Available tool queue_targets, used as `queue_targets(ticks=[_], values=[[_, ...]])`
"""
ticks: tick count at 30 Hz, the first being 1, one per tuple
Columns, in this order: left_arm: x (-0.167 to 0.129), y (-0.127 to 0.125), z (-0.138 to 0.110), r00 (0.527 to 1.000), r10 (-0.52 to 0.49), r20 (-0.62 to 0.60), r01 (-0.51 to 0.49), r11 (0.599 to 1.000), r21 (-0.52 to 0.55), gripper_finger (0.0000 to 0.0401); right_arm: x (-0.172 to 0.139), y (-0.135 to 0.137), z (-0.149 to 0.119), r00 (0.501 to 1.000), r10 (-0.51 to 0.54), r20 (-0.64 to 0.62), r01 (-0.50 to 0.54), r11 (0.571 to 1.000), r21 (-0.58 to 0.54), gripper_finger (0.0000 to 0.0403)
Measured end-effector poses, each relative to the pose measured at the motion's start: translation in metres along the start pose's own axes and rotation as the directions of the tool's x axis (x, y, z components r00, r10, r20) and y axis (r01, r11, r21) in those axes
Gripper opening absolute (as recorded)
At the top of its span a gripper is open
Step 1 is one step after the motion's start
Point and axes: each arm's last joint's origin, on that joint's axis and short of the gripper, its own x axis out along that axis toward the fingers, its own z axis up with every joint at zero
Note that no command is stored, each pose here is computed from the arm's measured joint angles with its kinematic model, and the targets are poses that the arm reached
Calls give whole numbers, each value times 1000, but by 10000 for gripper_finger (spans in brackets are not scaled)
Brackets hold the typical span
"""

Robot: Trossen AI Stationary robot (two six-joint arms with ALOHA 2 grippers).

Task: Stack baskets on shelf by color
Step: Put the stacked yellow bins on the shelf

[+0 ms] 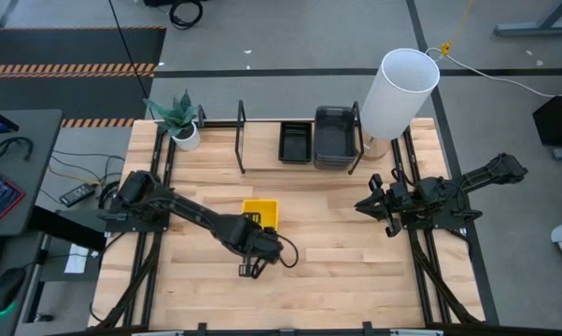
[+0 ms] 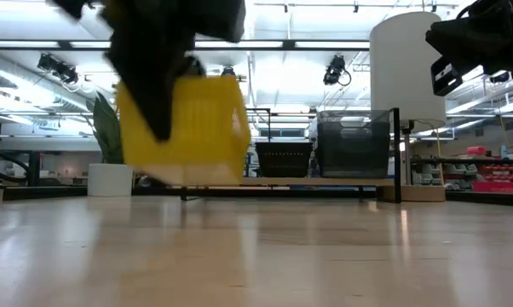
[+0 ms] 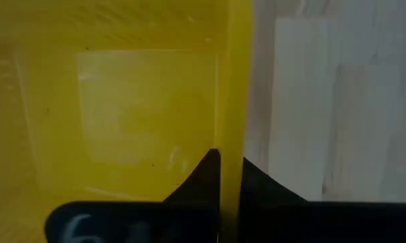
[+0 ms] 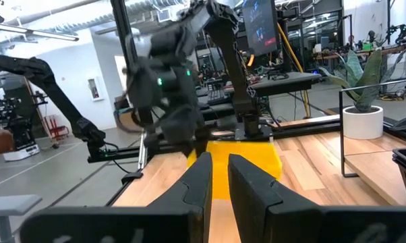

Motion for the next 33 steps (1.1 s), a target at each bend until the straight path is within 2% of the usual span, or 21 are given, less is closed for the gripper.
queue_targets(ticks=[6, 13, 23, 33], values=[[-36, 19, 21, 997, 61, 46, -61, 998, 1, 10, 0, 0, 0, 1000, 0, 1, 0, 1000, 0, 55], [-65, 61, 41, 983, 153, 105, -154, 988, 1, 10, 0, 0, 0, 1000, 0, 1, 0, 1000, 0, 55], [-59, 146, 48, 968, 242, 69, -240, 970, -33, 10, 0, 0, 0, 1000, 1, 3, -1, 1000, 1, 55], [-56, 206, 41, 966, 258, 36, -256, 966, -35, 10, 0, 0, 0, 1000, 1, 3, -1, 1000, 1, 55]])
